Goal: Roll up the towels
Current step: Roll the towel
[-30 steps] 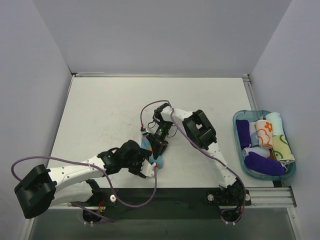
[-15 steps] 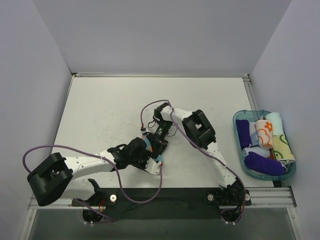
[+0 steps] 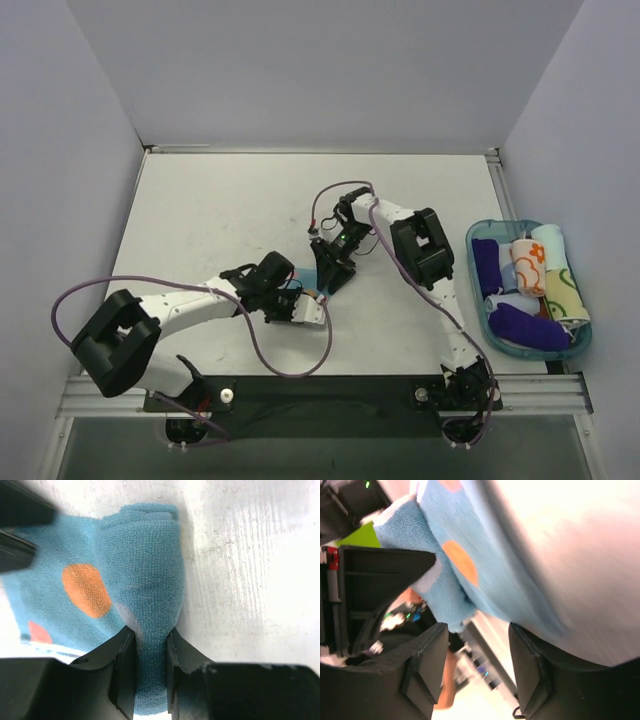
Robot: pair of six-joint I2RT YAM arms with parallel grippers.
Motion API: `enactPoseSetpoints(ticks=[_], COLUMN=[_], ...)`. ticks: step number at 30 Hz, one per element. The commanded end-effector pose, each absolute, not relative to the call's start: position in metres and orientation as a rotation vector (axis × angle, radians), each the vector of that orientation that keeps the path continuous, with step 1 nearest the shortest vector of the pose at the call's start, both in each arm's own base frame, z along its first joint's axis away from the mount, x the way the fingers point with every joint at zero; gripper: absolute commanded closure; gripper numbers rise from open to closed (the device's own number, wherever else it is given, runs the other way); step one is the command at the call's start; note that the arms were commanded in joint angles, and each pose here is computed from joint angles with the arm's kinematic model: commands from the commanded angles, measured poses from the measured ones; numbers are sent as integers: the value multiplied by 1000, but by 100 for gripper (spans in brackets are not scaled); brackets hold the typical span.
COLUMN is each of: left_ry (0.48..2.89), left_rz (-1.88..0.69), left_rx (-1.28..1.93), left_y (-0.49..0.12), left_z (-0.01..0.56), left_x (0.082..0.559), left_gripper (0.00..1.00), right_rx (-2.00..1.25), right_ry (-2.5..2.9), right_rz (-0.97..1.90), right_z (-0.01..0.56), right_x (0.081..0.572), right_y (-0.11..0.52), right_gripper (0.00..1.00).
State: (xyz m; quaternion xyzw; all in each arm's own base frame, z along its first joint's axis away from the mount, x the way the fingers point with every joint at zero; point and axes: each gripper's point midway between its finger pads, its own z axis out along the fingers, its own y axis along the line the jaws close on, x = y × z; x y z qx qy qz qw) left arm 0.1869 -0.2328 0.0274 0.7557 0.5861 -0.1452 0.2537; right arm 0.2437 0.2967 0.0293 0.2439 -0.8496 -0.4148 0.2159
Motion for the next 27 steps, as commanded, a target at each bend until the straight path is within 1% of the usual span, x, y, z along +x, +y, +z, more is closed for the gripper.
enactPoseSetpoints(ticks=[1, 2, 4, 5, 6, 7, 9, 10, 12, 13, 14, 15, 16, 17, 18, 20, 21, 22, 23, 24, 25, 27], left_ry=[1935, 1978, 1998, 2046, 2088, 2080, 2177, 2168, 2266, 2285, 2300, 2353, 2388, 2387, 2431, 2456, 2492, 2510, 2547, 2558, 2590, 2609], left_rz=[-831, -891, -977, -1021, -1065, -1079, -1167, -1198, -1290, -1310, -1305, -1331, -1343, -1339, -1395, -1436, -1465, -1477, -1503, -1492, -1516, -1540], left_rx=[2079, 2068, 2033, 2035, 2039, 2002, 1981, 1941, 1914, 1912, 1903, 1888, 1868, 1849, 1791, 1747, 1720, 1709, 1700, 1719, 1715, 1692], left_y=[-206, -203, -209, -205, -204, -213, -212, -220, -218, -218, -220, -219, -219, -224, -225, -227, -225, -225, -223, -222, -220, -220], left_z=[11, 15, 20, 21, 15, 23, 19, 25, 18, 15, 17, 7, 6, 6, 0, 0, -7, -9, -6, -13, -10, -19], left_x=[131, 129, 145, 142, 144, 163, 165, 179, 179, 181, 192, 193, 197, 207, 210, 220, 221, 223, 222, 231, 231, 238], left_gripper=[92, 91, 88, 87, 86, 86, 85, 84, 83, 83, 82, 81, 81, 81, 81, 80, 79, 75, 74, 73, 73, 74], right_rx=[742, 748, 786, 772, 781, 795, 756, 775, 777, 853, 861, 890, 974, 973, 1019, 1142, 1179, 1296, 1371, 1483, 1617, 1805], right_ry=[-2592, -2636, -2735, -2784, -2813, -2866, -2932, -2971, -3030, -3078, -3082, -3085, -3124, -3108, -3117, -3152, -3161, -3163, -3166, -3197, -3156, -3128], right_rz=[-1142, -1143, -1142, -1153, -1165, -1179, -1202, -1225, -1233, -1244, -1211, -1207, -1222, -1210, -1188, -1163, -1091, -1064, -998, -866, -819, -731], right_z=[64, 72, 95, 104, 112, 127, 138, 148, 157, 171, 164, 164, 177, 168, 168, 177, 169, 176, 175, 177, 179, 189], right_x=[287, 296, 313, 324, 329, 334, 342, 339, 338, 334, 324, 316, 312, 300, 295, 286, 279, 272, 268, 270, 262, 263], right_y=[279, 274, 263, 251, 245, 237, 218, 211, 197, 193, 186, 185, 184, 182, 183, 184, 182, 190, 193, 190, 203, 212], right_gripper=[47, 46, 44, 44, 44, 44, 44, 44, 45, 45, 47, 48, 49, 50, 50, 52, 52, 53, 53, 53, 53, 53])
